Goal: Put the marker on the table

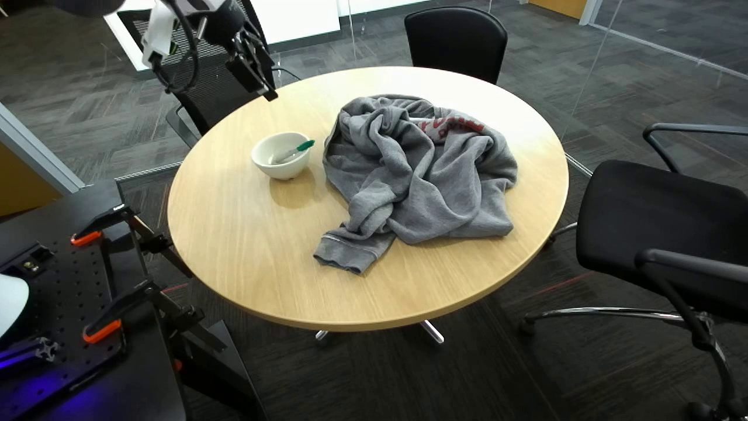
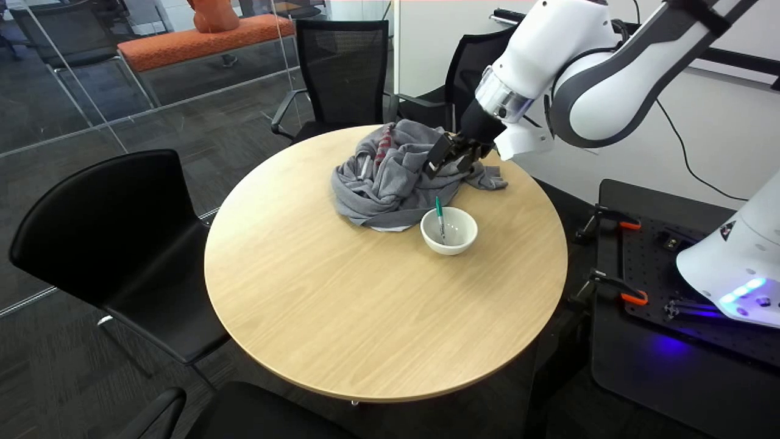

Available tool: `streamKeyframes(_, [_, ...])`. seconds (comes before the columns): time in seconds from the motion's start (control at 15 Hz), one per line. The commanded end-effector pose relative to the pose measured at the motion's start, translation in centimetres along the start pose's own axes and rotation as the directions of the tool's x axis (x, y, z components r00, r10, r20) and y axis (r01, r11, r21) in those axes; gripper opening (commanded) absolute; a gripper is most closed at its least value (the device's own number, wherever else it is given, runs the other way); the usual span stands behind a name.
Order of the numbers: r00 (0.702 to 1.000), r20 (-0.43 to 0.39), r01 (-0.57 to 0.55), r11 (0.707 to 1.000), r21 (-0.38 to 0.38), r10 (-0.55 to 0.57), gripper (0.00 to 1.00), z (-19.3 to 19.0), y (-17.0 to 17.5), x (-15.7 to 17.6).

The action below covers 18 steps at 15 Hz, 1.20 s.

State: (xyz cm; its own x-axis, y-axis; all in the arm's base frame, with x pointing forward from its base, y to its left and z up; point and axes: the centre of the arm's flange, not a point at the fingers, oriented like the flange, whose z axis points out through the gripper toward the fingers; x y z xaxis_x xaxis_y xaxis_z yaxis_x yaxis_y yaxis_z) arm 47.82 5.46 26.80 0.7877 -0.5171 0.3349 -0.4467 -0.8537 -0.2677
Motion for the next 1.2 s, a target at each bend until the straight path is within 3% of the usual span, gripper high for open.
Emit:
streamKeyframes(0.0, [0.983, -0.065, -0.168, 0.986, 0.011, 0.169, 1.0, 0.9, 0.7, -1.0])
streamKeyframes(0.2, [0.965, -0.069, -0.255, 0.966, -0.042, 0.252, 1.0, 1.4, 2.1, -1.2])
streamKeyframes(0.53, [0.955, -0.05, -0.296, 0.949, -0.107, 0.292, 1.0, 2.4, 3.4, -1.2])
streamKeyframes(1.13, [0.958, -0.014, -0.285, 0.949, -0.134, 0.285, 1.0, 4.0, 1.0, -2.4])
